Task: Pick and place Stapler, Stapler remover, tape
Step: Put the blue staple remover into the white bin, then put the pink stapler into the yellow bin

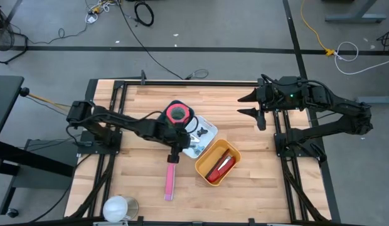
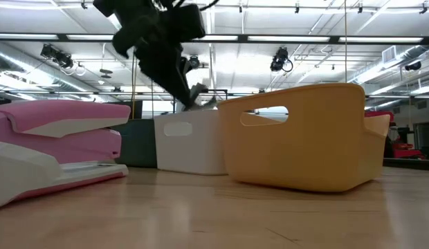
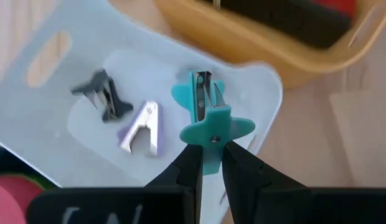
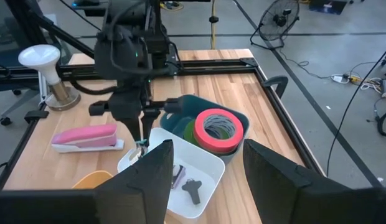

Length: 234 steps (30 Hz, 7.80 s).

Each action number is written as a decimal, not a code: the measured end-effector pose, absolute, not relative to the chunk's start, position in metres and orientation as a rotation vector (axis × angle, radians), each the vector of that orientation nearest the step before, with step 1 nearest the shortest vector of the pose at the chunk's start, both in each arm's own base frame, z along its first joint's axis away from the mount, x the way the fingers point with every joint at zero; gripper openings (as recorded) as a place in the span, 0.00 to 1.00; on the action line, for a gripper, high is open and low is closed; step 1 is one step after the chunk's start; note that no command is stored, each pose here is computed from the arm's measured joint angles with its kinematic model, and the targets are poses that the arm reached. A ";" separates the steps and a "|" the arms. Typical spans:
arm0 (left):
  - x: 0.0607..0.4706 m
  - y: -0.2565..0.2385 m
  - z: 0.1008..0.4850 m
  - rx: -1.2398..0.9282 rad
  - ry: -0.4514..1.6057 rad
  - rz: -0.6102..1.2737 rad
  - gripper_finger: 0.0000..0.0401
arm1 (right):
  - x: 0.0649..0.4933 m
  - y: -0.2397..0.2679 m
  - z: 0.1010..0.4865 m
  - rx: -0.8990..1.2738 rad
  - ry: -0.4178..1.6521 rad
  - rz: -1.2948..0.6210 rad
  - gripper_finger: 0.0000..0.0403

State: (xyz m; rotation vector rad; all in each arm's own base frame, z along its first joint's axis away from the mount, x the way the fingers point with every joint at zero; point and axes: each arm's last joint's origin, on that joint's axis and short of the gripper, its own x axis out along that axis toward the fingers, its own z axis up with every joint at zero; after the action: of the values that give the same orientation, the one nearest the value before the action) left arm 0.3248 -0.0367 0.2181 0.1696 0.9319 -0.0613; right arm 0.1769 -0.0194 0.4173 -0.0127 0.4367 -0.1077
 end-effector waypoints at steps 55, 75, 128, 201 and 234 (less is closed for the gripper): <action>0.344 -0.066 0.294 0.265 0.929 -0.118 0.33 | 0.176 -0.019 0.415 -0.043 0.467 -0.098 0.48; 0.310 -0.130 0.291 0.649 0.975 -0.689 0.33 | 0.176 -0.019 0.415 -0.041 0.467 -0.098 0.48; 0.326 -0.175 0.188 1.162 1.175 -1.069 0.62 | 0.175 -0.019 0.414 -0.007 0.474 -0.108 0.48; 0.389 -0.129 0.300 1.007 0.991 -0.549 0.37 | 0.174 -0.019 0.412 -0.009 0.495 -0.104 0.48; 0.435 -0.058 0.318 -0.484 0.818 -0.237 0.38 | 0.155 -0.023 0.417 -0.209 0.508 -0.254 0.48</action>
State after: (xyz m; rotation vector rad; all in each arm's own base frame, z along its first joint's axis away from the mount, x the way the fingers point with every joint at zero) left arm 0.4348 -0.0581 0.3179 -0.4842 0.8177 -0.2370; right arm 0.1554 -0.0226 0.4168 -0.2093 0.5084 -0.2541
